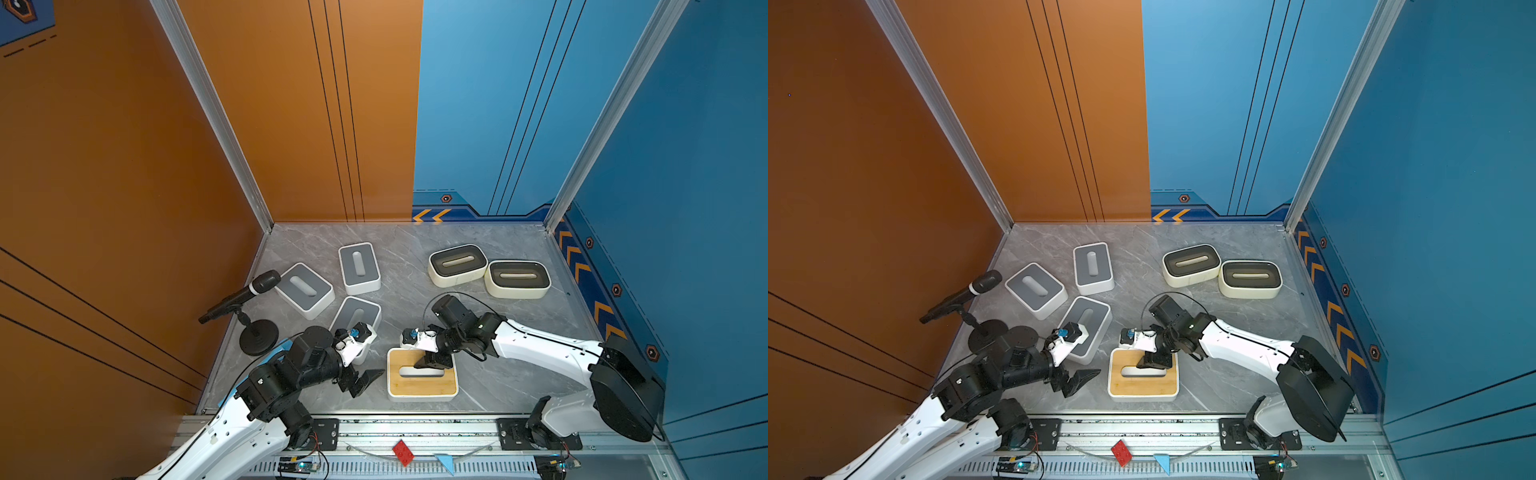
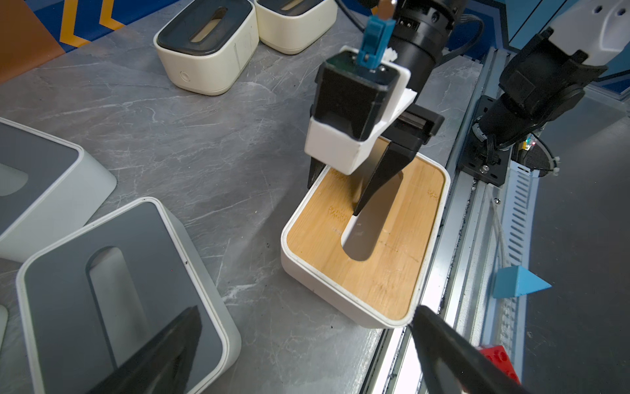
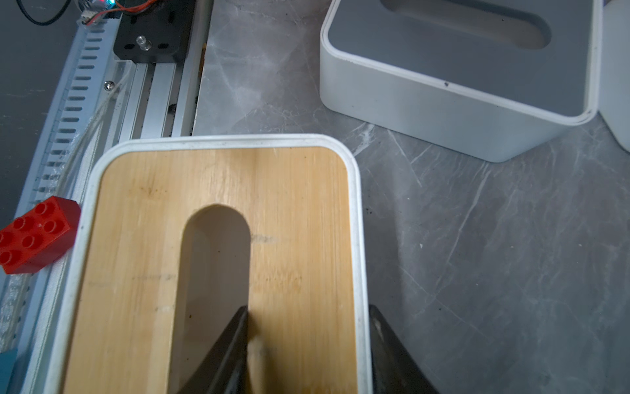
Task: Stack the tissue boxes
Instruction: Place the tissue box at the center of the board.
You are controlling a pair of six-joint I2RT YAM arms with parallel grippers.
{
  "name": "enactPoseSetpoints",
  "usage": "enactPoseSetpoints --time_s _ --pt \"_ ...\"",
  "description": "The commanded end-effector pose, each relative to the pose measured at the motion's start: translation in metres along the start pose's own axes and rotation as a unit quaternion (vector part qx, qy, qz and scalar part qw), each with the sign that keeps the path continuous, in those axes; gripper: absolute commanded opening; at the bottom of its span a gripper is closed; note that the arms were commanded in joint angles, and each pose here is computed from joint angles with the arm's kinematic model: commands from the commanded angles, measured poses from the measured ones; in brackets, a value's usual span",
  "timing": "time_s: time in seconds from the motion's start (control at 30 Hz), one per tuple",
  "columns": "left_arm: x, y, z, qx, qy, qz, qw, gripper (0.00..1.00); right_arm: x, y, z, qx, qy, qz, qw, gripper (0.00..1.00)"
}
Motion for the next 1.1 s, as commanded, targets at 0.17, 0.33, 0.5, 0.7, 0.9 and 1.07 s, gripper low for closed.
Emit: enactPoseSetpoints --time_s 0.17,0.33,0.5,0.7,0.9,1.07 --pt "-0.008 0.003 -0.003 -0.013 0.003 0.011 1.0 0.98 0.006 0.009 -0.005 -0.006 -0.005 0.011 1.0 0.13" --pt "-0.008 0.003 -0.003 -0.012 0.004 0.011 1.0 0.98 0.007 0.011 -0.005 -0.007 -0.004 0.007 1.0 0.13" --pt "-0.008 0.003 -0.003 -0.013 0.004 0.01 1.0 0.98 0.007 0.015 -0.007 -0.006 0.002 0.003 1.0 0.13" --pt "-0.008 0.004 -0.003 -0.013 0.003 0.011 1.0 0.98 0.007 0.016 -0.01 -0.005 0.016 -0.008 1.0 0.13" --pt "-0.007 0.003 -0.003 -0.012 0.003 0.011 1.0 0.98 0.007 0.018 -0.011 -0.003 0.017 -0.008 1.0 0.13" --pt "-0.008 0.004 -0.003 -0.012 0.004 0.012 1.0 0.98 0.003 0.022 -0.013 0.0 0.02 -0.002 1.0 0.13"
Point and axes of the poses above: each gripper's point midway between its finger pads, its own y axis out along the fingers, its own z axis along the line the jaws close on, x = y × z, the point moved 3 cm from there along -y, back along the fingers, and after that the axes turned 2 degrees about -y, right-handed, at the moved point
